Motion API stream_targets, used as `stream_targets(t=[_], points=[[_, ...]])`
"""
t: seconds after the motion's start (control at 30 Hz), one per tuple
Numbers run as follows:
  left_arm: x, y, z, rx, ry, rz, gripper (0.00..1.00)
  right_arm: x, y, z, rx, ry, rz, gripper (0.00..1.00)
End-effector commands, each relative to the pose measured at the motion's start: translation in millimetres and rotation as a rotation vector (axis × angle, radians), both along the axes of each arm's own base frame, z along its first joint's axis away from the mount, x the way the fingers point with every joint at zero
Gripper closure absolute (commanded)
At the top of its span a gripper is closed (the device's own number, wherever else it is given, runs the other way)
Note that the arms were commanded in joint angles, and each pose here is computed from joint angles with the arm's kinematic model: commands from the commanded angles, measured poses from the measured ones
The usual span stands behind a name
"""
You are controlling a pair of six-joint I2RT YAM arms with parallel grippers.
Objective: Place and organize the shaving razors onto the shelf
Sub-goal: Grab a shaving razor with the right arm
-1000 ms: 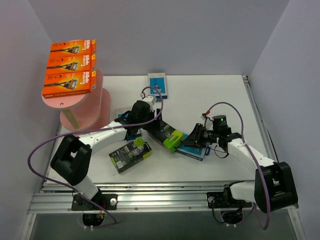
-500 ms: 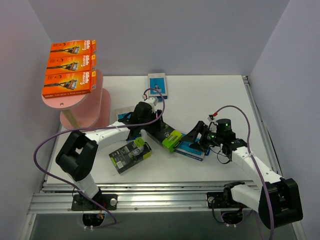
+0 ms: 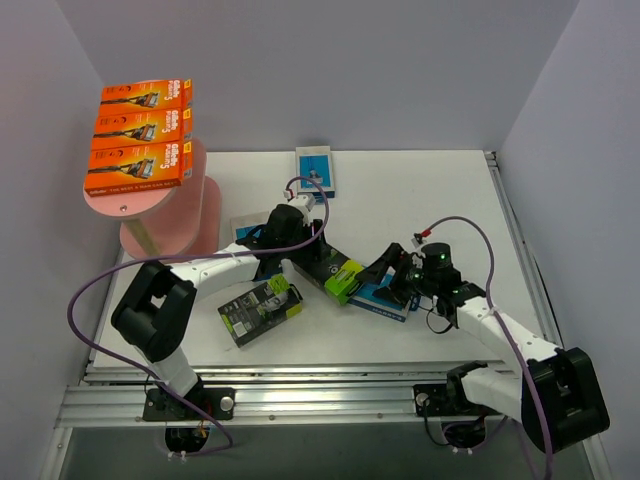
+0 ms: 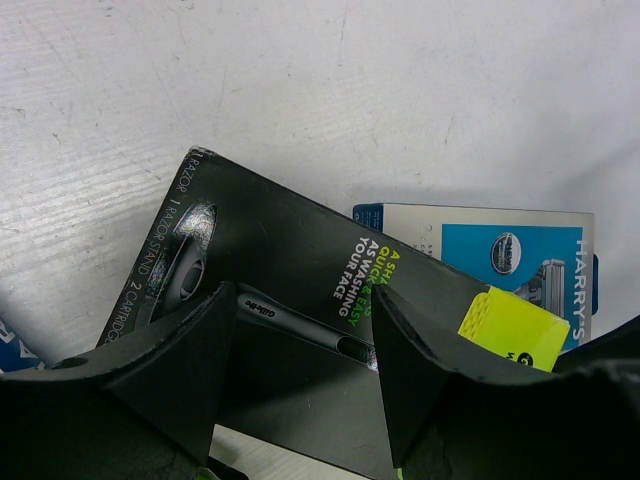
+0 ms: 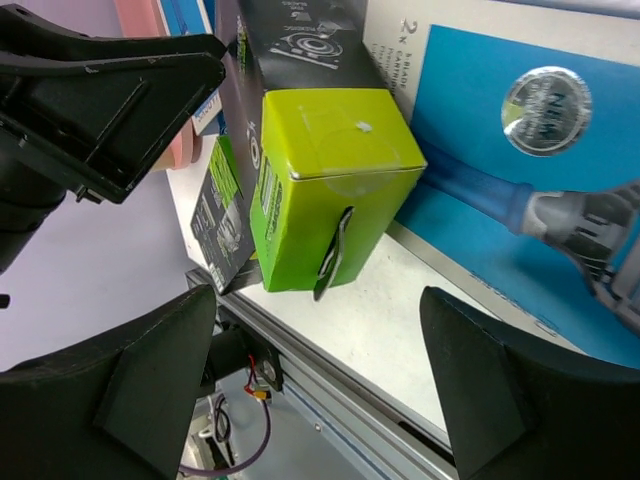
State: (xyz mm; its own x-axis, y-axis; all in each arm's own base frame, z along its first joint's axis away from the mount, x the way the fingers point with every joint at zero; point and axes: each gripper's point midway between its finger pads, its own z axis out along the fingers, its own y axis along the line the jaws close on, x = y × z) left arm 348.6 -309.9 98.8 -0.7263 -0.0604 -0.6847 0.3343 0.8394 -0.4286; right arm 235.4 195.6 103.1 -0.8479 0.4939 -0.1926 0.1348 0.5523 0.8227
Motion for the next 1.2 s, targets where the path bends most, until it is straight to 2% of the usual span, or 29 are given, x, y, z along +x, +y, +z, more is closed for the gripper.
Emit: stream_targets(t=[0.0,0.3,0.53,1.17], points=[[1.3,-3.6,5.4,-0.03,-0.008,-0.005,0.35,11.1,7.7,2.2,0.012,-0.035,-0.065,0.21],[1.6,-1.6,8.6,-0.03,-0.014,-0.003,0.36,11.2,9.1,-7.3,0.011,-0.036,-0.201,0.22],[2.1,-1.5,8.2,-0.033,-0.014,-0.002,0.36,16.7,-0.2,-0.9,0.041,-0.092,-0.293,0.22],[0.9,-3.0,7.8,-0.038,-0.006,-0.008,0.36,22.1,30.3,-7.5,0.045,-0.116,-0.26,0.22]])
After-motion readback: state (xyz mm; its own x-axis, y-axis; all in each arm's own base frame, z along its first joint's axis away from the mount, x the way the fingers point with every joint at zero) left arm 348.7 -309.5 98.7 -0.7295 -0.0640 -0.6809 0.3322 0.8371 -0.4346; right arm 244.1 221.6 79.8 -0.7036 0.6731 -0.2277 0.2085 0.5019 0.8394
